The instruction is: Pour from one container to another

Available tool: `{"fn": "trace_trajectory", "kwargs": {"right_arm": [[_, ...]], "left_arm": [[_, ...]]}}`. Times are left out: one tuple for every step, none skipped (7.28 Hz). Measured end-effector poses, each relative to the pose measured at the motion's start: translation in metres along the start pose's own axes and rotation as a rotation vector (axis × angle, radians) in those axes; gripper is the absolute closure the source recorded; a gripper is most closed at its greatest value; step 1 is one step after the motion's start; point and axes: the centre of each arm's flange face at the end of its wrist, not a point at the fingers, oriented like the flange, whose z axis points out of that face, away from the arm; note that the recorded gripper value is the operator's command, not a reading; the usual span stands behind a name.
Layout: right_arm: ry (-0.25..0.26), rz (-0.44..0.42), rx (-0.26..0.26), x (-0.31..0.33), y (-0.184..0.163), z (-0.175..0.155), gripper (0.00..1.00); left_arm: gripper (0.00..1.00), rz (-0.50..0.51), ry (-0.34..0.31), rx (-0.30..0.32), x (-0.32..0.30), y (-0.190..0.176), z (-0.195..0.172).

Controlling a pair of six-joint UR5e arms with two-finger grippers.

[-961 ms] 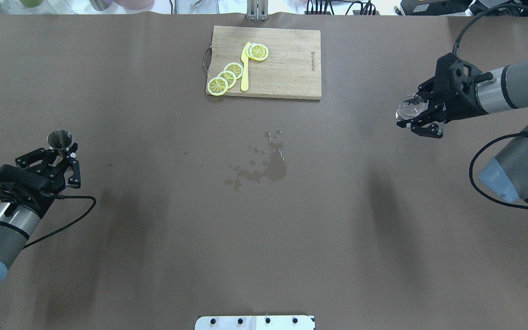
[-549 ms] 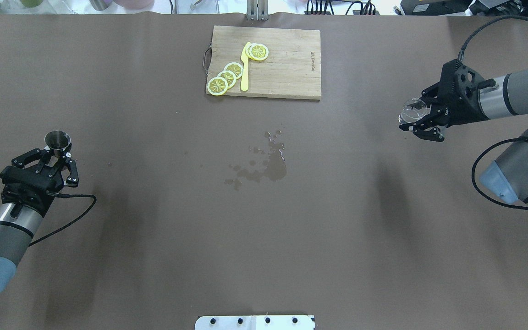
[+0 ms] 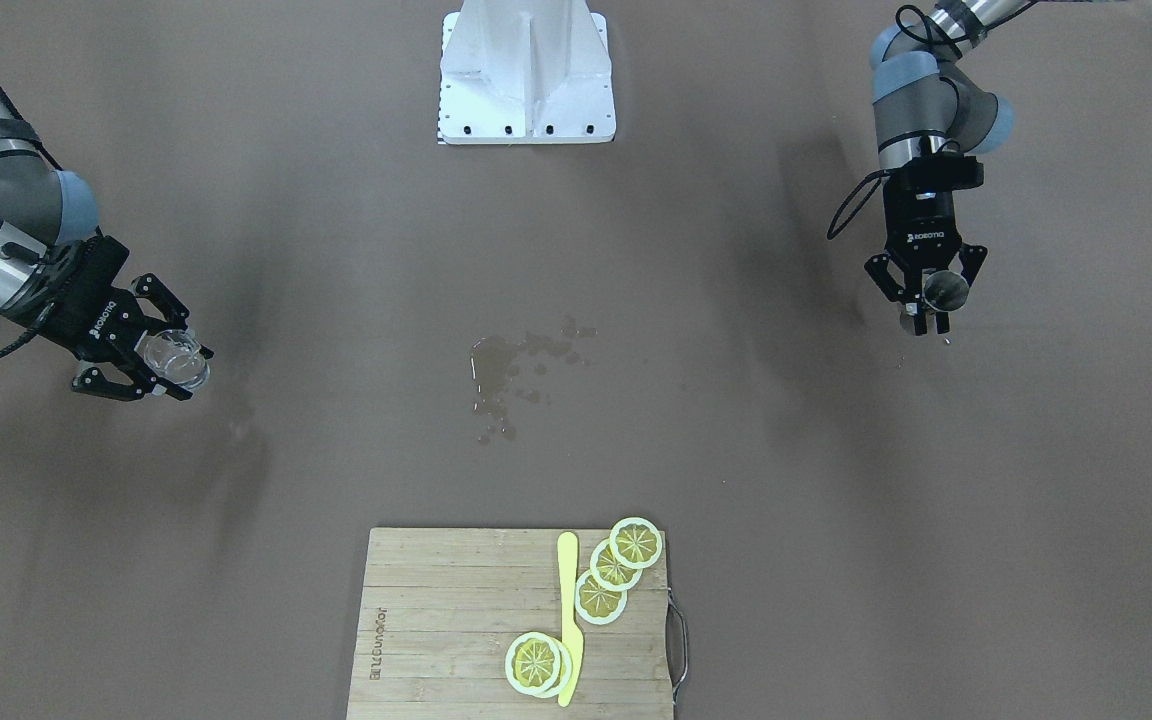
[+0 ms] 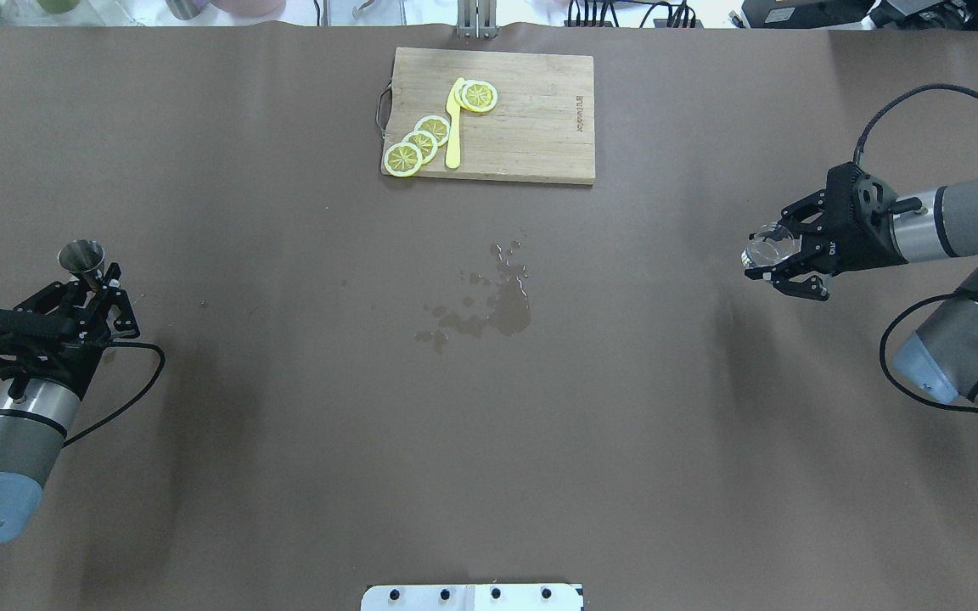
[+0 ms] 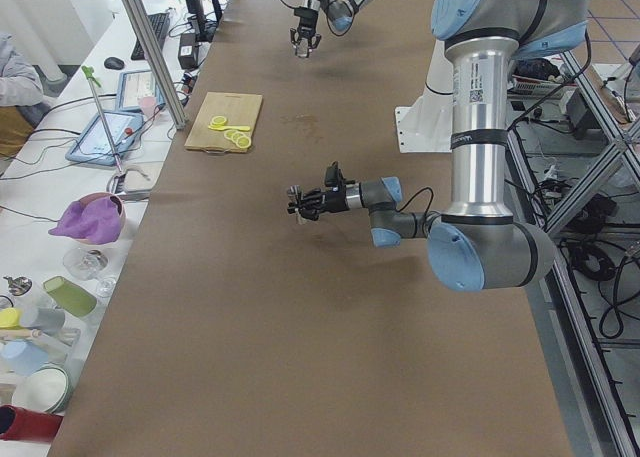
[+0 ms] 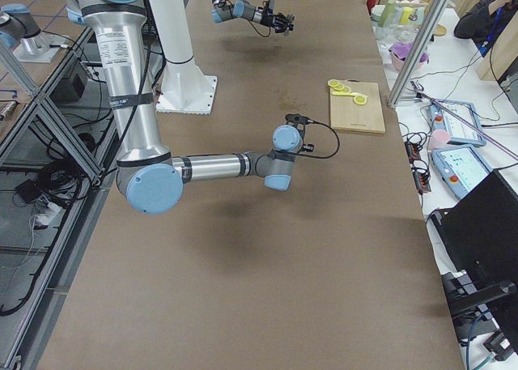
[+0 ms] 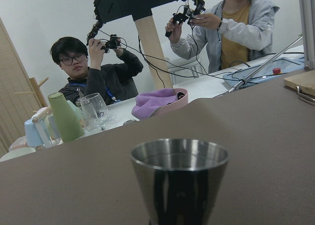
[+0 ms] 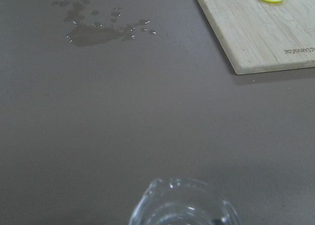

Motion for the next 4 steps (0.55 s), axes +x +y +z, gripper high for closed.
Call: {"fn": "trace_trajectory", "kwargs": {"right_arm": [[-0.007,0.000,0.011,-0.003,0.013,0.006,1.00],[-0.013,-0.005,0.021,-0.005,0.025,0.012,1.00],[-0.019,-0.011,0.030,-0.006,0.033,0.016,1.00],[-0.024,-0.017,0.036,-0.008,0.038,0.019,1.00]], "left_arm": [[1.00,-0.038,0.001,0.000,0.001,0.000,0.000],[1.00,-0.087,0.002,-0.001,0.003,-0.001,0.000],[1.00,-0.096,-0.009,-0.006,0.005,0.001,0.001],[1.00,-0.063,-0.036,-0.014,0.007,0.005,0.004]]}}
